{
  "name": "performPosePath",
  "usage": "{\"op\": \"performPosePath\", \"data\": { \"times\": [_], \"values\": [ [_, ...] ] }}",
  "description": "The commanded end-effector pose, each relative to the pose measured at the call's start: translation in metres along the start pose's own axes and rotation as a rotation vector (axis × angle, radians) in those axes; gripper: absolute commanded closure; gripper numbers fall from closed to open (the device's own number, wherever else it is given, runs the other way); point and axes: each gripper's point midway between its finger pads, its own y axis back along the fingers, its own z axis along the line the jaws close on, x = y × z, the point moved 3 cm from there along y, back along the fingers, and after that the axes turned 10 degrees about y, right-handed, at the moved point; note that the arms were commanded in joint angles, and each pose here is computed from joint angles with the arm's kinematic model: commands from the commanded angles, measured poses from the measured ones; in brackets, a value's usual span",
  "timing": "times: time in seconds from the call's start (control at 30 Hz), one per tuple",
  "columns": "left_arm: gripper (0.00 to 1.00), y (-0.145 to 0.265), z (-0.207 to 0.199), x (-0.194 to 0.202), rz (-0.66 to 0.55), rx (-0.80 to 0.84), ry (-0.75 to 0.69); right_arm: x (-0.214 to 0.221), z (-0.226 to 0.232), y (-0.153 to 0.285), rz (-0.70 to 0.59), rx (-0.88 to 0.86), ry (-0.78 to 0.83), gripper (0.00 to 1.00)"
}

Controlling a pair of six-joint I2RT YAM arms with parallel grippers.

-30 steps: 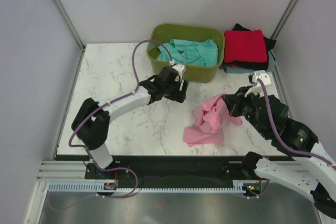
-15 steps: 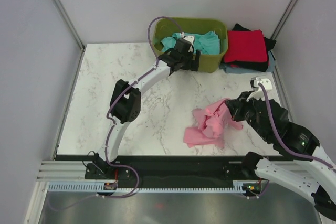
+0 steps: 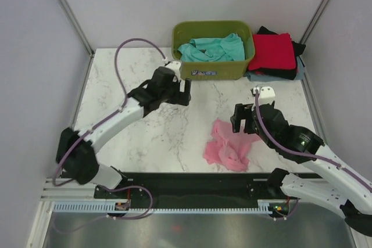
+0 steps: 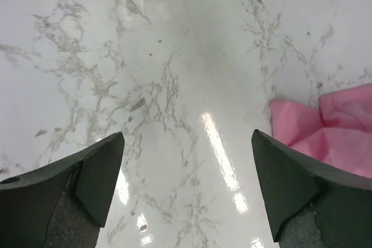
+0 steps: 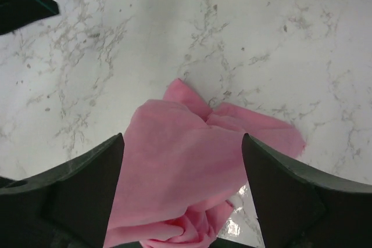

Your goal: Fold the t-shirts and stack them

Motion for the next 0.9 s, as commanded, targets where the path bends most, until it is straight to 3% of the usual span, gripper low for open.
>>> {"op": "performPosePath", "data": {
  "times": [0.0,0.07,0.17,0.27,0.43,0.63,0.67,0.73,0.77,0.8,0.87],
  "values": [
    [0.02,0.065,0.026,0.016,-0.143,-0.020,0.071,0.019,0.031,-0.014,0.092,-0.137,0.055,0.14],
    [0.01,0.083,0.045,0.035,-0.151,-0.065,0.075,0.036,0.069,-0.019,0.167,-0.171,0.141,0.14],
    [0.01,0.118,0.070,0.057,-0.167,-0.127,0.088,0.045,0.105,-0.020,0.170,-0.115,0.256,0.10],
    [0.01,0.148,0.075,0.066,-0.187,-0.103,0.118,0.057,0.127,-0.041,0.214,-0.097,0.288,0.05],
    [0.00,0.173,0.084,0.077,-0.261,-0.059,0.116,0.075,0.118,-0.077,0.285,0.024,0.279,0.05],
    [0.00,0.172,0.081,0.081,-0.253,-0.031,0.120,0.124,0.103,-0.103,0.482,0.081,0.356,0.10],
    [0.01,0.170,0.082,0.081,-0.246,-0.037,0.117,0.134,0.104,-0.106,0.511,0.094,0.373,0.14],
    [0.01,0.170,0.080,0.082,-0.241,-0.028,0.114,0.138,0.106,-0.108,0.525,0.088,0.371,0.36],
    [0.01,0.170,0.080,0.081,-0.243,-0.026,0.115,0.139,0.106,-0.110,0.526,0.091,0.379,0.55],
    [0.01,0.170,0.079,0.081,-0.242,-0.024,0.114,0.138,0.108,-0.110,0.525,0.090,0.378,0.57],
    [0.01,0.172,0.080,0.080,-0.252,-0.027,0.114,0.127,0.108,-0.112,0.500,0.100,0.395,0.74]
  ]
}}
